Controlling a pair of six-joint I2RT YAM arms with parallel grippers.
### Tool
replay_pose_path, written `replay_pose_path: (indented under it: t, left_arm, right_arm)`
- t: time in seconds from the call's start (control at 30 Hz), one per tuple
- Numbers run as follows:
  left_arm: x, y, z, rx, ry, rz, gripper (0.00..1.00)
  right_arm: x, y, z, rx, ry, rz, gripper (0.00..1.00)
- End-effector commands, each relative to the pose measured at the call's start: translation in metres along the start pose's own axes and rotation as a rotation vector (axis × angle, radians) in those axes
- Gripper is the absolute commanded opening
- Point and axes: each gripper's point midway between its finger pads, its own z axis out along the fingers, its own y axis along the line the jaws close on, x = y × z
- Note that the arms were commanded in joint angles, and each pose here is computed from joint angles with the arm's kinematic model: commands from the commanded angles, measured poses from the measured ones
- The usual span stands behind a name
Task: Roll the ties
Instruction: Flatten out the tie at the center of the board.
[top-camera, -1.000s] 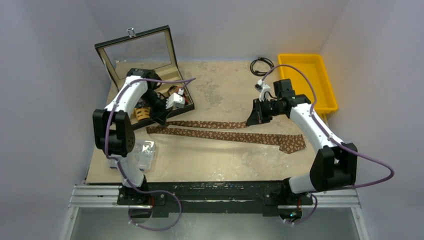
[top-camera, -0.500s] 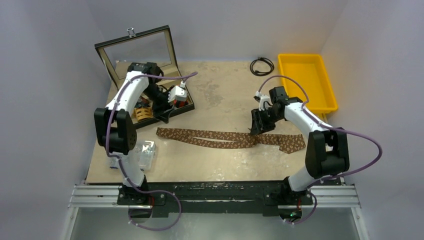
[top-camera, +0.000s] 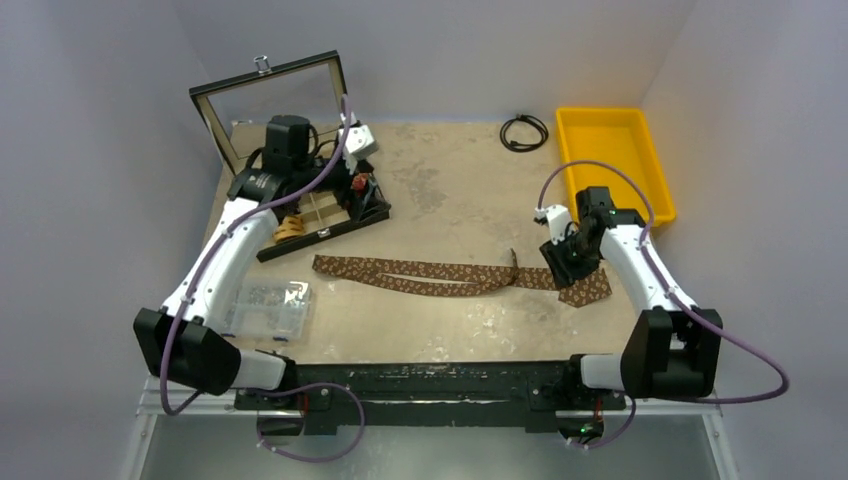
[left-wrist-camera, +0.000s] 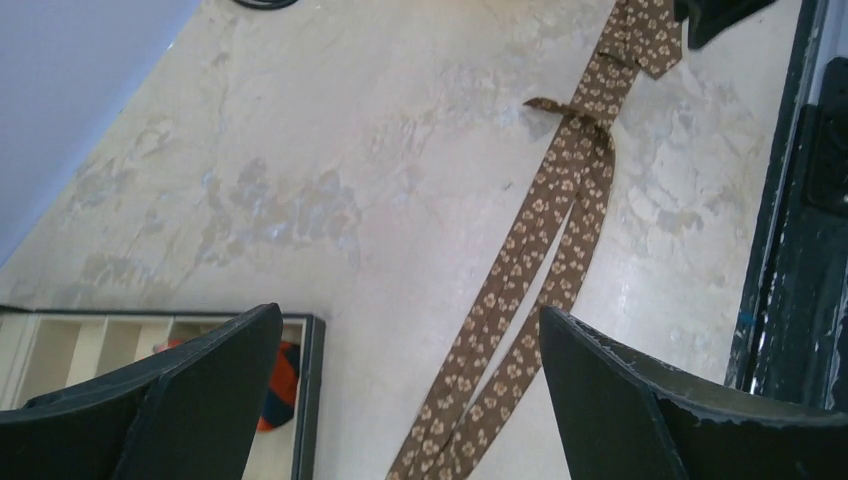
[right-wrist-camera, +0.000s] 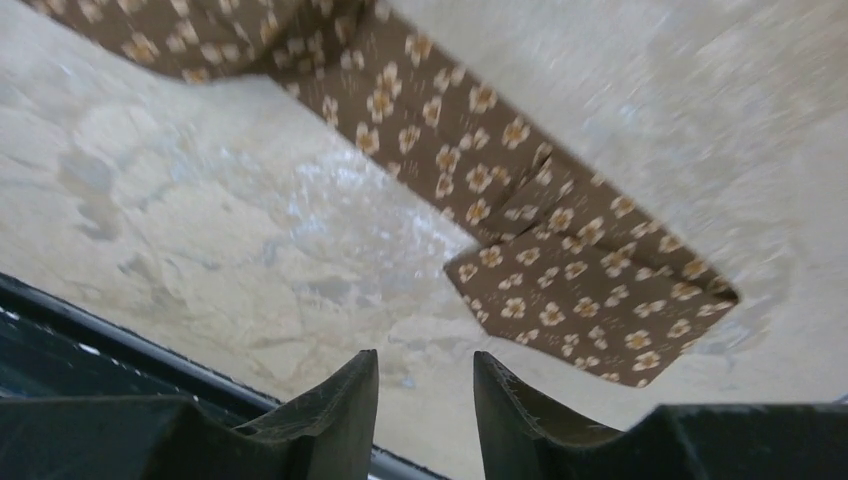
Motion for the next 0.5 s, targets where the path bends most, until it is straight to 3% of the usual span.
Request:
replay_pose_path:
  t: [0.0,0.1,0.27,0.47]
  left_arm:
    - [-0.007,-0.019,0.045,0.054,0.016,-0.092,1.00]
    - [0.022,-0.051,0.073,0.106,0.070,-0.046,1.00]
    - [0.046,-0.090,0.117,0.216,0.126,-0.275,1.00]
    - [0.064,-0.108,0.158,0.185,0.149,-0.308,1.00]
  right_arm:
    - [0.046,-0.004,0.022,0.024,0.175,-0.034,0.40]
    - [0.051,-0.018,0.034,0.094,0.180,-0.005,0.41]
    - [0.062,-0.025,0.047,0.111,0.202,0.020,0.41]
    - [0.064,-0.034,0.069,0.126,0.194,0.057,0.47]
